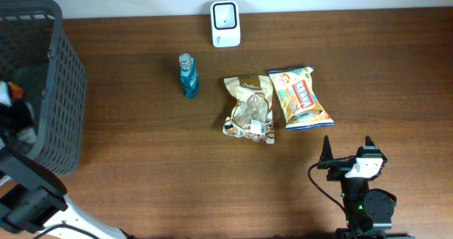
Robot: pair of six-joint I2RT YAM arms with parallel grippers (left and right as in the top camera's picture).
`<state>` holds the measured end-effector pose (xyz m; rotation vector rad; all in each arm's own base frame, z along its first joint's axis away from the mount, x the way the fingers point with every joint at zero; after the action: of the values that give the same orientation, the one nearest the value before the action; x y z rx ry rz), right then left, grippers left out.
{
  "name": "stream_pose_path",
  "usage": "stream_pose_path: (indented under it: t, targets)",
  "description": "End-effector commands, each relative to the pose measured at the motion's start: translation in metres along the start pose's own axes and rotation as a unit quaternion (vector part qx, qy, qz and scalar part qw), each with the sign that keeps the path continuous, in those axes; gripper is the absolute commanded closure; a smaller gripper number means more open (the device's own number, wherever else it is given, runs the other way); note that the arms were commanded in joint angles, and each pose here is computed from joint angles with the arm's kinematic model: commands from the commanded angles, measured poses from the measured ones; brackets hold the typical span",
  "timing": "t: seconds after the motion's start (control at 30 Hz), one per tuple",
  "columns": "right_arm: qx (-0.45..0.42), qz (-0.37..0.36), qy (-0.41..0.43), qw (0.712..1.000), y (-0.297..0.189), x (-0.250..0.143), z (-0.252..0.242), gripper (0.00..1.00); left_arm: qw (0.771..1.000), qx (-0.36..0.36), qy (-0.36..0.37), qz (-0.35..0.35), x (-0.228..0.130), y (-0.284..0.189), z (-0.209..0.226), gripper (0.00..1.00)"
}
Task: Scan the item barcode
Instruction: 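Return the left gripper to the basket and grasp the clear hex-key packet, then carry the packet past the scanner and lay it beside the blue bottle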
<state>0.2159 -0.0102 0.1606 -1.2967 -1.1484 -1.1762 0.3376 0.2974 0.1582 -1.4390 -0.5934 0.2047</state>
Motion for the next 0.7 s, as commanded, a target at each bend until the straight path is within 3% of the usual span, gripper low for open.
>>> stream_pose_path:
  t: [0.0, 0.1, 0.17, 0.23, 0.37, 0.53, 0.67]
  targets:
    - [-0.001, 0.003, -0.001, 1.0, 0.0, -0.003, 0.0, 0.02, 0.995, -0.049, -0.009, -0.09, 0.043, -0.053, -0.013, 0.71]
    - [-0.001, 0.003, -0.001, 1.0, 0.0, -0.003, 0.0, 0.02, 0.977, -0.116, -0.016, -0.177, 0.074, -0.111, -0.031, 0.7]
    - [-0.001, 0.003, -0.001, 1.0, 0.0, -0.003, 0.0, 0.02, 0.953, -0.184, -0.006, -0.242, 0.09, -0.161, -0.051, 0.71]
    - [-0.001, 0.003, -0.001, 1.0, 0.0, -0.003, 0.0, 0.02, 0.922, -0.255, 0.03, -0.291, 0.095, -0.204, -0.073, 0.7]
    - [-0.001, 0.003, -0.001, 1.0, 0.0, -0.003, 0.0, 0.02, 0.831, -0.41, 0.127, -0.355, 0.081, -0.287, -0.121, 0.69]
    - [-0.001, 0.003, -0.001, 1.0, 0.0, -0.003, 0.0, 0.02, 0.739, -0.557, 0.192, -0.328, 0.049, -0.338, -0.172, 0.72]
    - [-0.001, 0.003, -0.001, 1.0, 0.0, -0.003, 0.0, 0.02, 0.719, -0.605, 0.209, -0.271, 0.03, -0.342, -0.218, 0.78]
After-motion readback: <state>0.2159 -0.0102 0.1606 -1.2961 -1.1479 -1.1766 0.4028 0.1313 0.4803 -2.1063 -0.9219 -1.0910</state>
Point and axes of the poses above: each gripper's point midway between its finger pads, its own y axis out along the fingers, its own z axis along the line the jaws close on, x = y × z, the point moved 3 cm from there along -y, back along the fingers, and after that the axes turned 1 degree about -y, right-handed, at the moved point
